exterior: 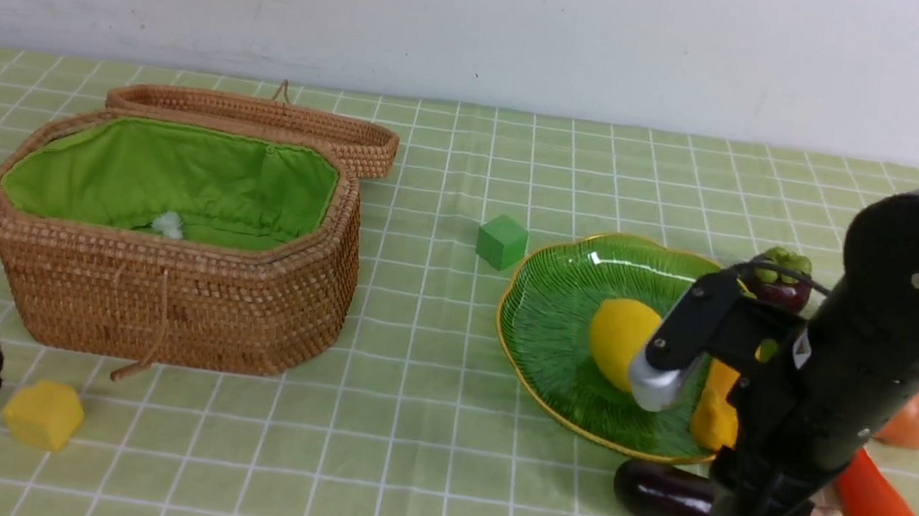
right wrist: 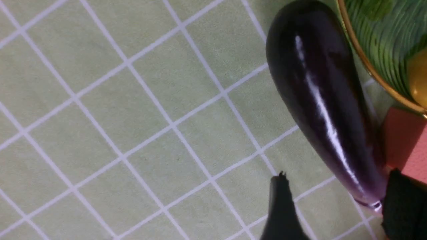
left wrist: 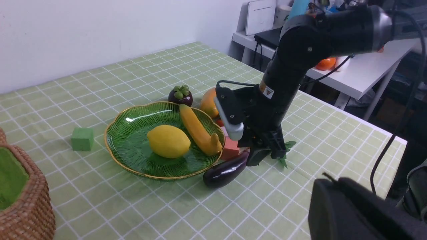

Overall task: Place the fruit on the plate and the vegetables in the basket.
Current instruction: Grab an eggplant with your right arm and place it in the basket on the left.

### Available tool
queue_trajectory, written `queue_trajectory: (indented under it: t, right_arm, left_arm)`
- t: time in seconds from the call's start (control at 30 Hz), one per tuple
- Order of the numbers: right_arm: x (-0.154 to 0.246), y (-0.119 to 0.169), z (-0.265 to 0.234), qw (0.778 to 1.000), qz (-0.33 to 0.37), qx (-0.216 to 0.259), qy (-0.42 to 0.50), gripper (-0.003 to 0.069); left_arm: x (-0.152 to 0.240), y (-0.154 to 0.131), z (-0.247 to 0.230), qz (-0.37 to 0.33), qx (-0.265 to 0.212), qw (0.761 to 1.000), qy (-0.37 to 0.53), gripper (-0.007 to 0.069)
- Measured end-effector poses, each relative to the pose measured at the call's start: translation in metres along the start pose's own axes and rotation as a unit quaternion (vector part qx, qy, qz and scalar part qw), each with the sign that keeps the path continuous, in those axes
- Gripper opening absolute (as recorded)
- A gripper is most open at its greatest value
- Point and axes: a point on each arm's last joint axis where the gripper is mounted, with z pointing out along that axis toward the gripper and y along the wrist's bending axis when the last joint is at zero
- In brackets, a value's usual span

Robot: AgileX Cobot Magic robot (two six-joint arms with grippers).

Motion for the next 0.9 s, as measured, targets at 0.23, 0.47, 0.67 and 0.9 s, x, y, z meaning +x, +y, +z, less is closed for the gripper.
queue_trajectory:
  t: [0.23,0.47,0.67,0.9]
  right_arm:
    - [-0.005,-0.004,0.022,1.000,-0.018,-0.008,0.011,0.0476]
    - [-0.007,-0.005,0.036,0.999,-0.027,-0.016,0.024,0.0477]
    - [-0.009,-0.007,0.046,0.999,-0.033,-0.016,0.027,0.0477]
    - [-0.010,-0.006,0.057,0.998,-0.027,-0.031,0.036,0.0477]
  left_arm:
    - [0.000,0.000,0.000,0.003,-0.002,1.000,0.000,-0.0013]
    - [0.000,0.001,0.000,0.004,-0.003,1.000,0.001,-0.0013]
    - [0.001,0.001,0.000,0.003,-0.003,1.000,0.002,-0.0013]
    - [0.001,0.001,0.000,0.003,-0.003,1.000,0.002,-0.0013]
